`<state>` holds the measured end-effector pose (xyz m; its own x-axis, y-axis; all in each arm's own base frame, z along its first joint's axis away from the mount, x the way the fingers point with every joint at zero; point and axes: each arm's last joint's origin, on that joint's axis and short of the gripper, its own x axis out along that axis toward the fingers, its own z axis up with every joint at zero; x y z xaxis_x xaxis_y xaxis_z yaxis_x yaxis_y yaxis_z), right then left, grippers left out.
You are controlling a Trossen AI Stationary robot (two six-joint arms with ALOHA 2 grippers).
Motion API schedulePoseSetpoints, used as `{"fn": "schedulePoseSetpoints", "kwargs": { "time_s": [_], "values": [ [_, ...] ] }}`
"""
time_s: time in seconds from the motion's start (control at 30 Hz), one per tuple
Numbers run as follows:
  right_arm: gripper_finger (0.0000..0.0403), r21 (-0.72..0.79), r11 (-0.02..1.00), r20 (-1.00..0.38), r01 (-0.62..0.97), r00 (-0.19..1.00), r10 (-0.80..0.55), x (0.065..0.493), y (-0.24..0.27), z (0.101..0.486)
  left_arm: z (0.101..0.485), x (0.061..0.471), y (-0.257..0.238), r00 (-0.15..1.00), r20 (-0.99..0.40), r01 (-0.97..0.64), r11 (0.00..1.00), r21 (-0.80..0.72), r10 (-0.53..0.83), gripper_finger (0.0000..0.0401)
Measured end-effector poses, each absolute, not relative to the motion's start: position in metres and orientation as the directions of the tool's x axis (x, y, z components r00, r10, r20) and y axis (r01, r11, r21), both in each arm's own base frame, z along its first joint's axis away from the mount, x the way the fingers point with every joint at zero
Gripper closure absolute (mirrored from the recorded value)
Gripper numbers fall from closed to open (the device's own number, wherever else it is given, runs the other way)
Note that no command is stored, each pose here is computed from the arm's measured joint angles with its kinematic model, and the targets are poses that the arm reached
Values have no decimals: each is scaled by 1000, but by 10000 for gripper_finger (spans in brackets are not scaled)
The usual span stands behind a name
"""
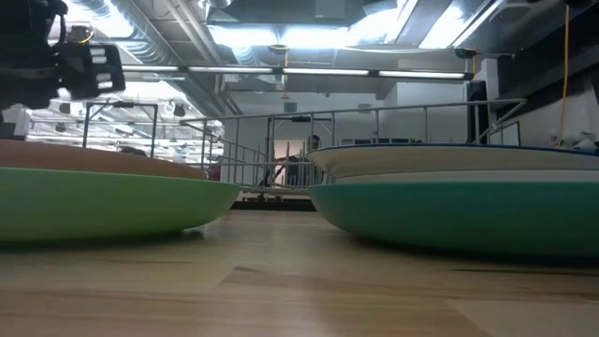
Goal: Sort dishes
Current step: Put the brown plate in the dish rack
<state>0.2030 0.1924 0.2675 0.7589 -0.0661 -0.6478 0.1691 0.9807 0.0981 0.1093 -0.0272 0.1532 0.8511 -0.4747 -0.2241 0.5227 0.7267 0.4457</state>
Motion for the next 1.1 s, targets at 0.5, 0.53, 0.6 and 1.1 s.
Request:
{"fn": "schedulePoseSetpoints", "kwargs": {
  "time_s": [0.5,0.53,0.6,1.1],
  "values": [
    [226,183,884,-556,430,787,-268,252,139,276,222,100,-27,755,450,501,862,74,-478,208],
    [226,187,878,-561,440,782,-272,255,134,275,223,100,-27,753,453,504,861,67,-477,208],
    [226,202,866,-561,458,778,-281,261,125,276,223,100,-27,754,456,515,856,34,-472,208],
    [226,315,893,-470,322,870,-148,323,113,254,208,114,-28,893,-97,387,861,-331,-439,208]
  ]
}}
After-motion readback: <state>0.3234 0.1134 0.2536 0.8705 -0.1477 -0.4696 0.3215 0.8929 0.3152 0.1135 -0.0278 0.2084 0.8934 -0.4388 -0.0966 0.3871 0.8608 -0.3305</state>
